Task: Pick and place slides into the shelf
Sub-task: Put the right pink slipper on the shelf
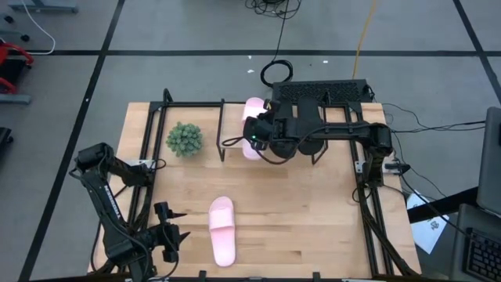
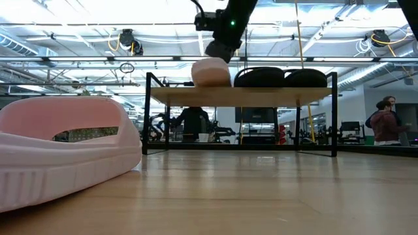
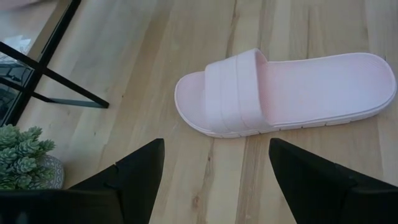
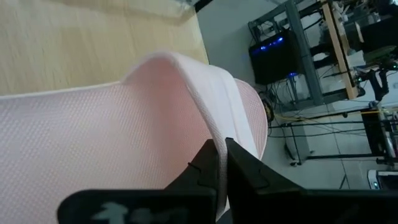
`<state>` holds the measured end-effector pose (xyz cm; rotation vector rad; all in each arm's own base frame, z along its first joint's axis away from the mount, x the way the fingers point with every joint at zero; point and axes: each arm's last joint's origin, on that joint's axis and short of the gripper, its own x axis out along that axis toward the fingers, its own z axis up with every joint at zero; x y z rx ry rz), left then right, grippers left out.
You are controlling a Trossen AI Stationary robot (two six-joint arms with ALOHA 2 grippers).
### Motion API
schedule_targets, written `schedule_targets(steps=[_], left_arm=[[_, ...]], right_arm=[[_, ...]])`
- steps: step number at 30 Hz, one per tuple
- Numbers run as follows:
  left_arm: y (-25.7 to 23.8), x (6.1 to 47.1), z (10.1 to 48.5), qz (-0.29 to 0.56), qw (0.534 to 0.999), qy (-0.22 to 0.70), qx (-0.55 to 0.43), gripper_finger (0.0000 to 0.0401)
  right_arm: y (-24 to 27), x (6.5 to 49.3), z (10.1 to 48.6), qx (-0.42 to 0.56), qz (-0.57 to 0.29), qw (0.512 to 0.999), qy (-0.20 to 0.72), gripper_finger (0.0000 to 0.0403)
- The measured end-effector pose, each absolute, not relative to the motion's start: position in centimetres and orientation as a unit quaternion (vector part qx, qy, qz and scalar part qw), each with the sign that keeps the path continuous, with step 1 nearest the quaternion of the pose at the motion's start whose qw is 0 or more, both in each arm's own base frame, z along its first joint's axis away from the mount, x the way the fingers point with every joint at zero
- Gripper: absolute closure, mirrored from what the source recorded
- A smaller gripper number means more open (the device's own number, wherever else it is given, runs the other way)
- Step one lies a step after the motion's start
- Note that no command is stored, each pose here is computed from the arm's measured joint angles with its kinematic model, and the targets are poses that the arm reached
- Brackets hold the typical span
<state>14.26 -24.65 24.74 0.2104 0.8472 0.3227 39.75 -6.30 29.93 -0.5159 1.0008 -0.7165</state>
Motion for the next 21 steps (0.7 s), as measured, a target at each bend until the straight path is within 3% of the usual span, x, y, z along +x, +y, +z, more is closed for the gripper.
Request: schedule_targets(steps=[21], left_arm=[[-24.3, 14.9, 24.7, 0.163, 0.889, 0.415, 0.101, 0.0107]], right_arm=[[-6.7, 38.7, 28.5, -0.235, -0.333, 0.767, 0.496, 0.0403]])
